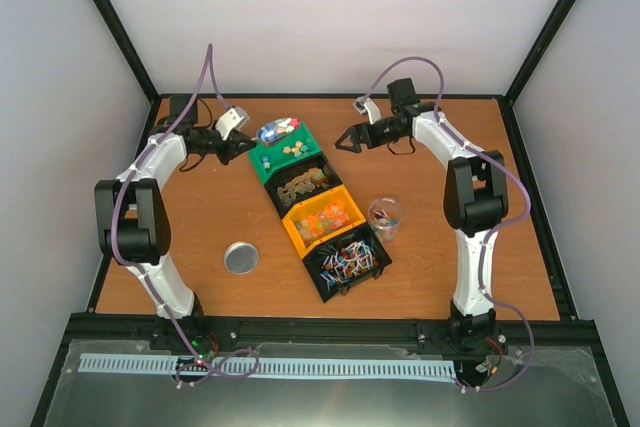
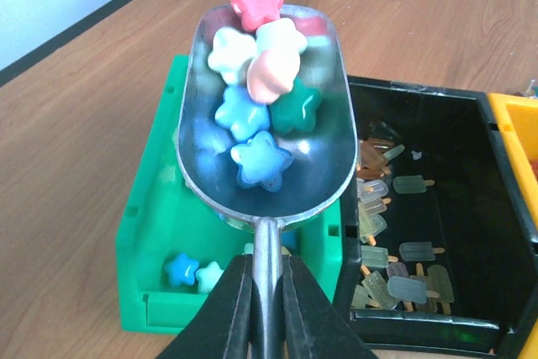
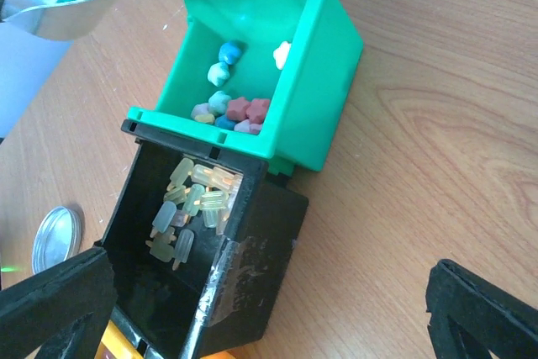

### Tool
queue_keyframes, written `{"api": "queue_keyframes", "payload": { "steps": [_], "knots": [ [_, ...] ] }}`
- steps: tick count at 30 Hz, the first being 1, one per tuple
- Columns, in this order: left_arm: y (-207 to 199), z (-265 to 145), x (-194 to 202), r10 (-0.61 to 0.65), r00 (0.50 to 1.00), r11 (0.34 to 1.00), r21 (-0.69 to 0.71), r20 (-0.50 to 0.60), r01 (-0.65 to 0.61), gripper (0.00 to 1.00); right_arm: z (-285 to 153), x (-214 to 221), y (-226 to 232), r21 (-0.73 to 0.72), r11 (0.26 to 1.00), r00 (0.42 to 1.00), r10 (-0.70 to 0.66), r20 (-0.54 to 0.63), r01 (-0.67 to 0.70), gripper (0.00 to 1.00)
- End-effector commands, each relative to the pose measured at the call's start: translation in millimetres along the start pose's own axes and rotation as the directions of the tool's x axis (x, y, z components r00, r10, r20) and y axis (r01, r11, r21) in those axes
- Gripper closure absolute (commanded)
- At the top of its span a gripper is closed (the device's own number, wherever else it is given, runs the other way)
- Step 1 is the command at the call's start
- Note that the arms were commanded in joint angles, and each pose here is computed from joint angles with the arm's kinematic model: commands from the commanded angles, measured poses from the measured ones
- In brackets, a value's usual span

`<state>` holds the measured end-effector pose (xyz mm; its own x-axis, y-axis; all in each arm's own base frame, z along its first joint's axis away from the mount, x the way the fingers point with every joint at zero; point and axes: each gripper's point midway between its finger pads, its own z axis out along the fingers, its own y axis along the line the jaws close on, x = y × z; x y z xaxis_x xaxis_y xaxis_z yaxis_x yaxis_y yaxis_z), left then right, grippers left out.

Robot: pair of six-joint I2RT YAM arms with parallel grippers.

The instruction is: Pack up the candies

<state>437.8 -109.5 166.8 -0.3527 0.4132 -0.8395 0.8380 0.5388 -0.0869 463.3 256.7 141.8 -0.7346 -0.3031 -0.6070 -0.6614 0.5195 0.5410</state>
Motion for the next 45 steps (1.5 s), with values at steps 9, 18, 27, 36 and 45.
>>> {"api": "queue_keyframes", "payload": {
  "steps": [9, 18, 27, 36, 45],
  "knots": [
    [-66.3, -17.7, -47.2, 0.231, 0.973, 0.965, 0.124, 0.025, -0.233, 0.99, -34.6, -9.5, -11.9, 0.058, 0.998, 0.998, -0.004, 0.060, 0.001, 0.00],
    [-130.1, -10.4, -43.7, 0.329, 0.944, 0.910, 0.266, -0.002, -0.317, 0.99, -52.5, 6.8, -20.9, 0.077, 0.996, 0.997, 0.029, 0.075, -0.035, 0.00],
    [-191.5, 6.1, -38.7, 0.433, 0.901, 0.837, 0.387, -0.034, -0.388, 0.99, -66.7, 19.2, -28.9, 0.096, 0.993, 0.993, 0.052, 0.105, -0.062, 0.00],
    [-227.6, 35.2, -49.7, 0.440, 0.895, 0.815, 0.453, -0.075, -0.362, 0.99, -72.3, 31.9, -34.1, 0.094, 0.991, 0.989, 0.082, 0.124, -0.094, 0.00],
    [-234.9, 63.1, -44.3, 0.453, 0.871, 0.815, 0.484, -0.191, -0.318, 0.99, -76.2, 42.3, -38.6, 0.087, 0.989, 0.985, 0.109, 0.137, -0.122, 0.00]
  ]
}}
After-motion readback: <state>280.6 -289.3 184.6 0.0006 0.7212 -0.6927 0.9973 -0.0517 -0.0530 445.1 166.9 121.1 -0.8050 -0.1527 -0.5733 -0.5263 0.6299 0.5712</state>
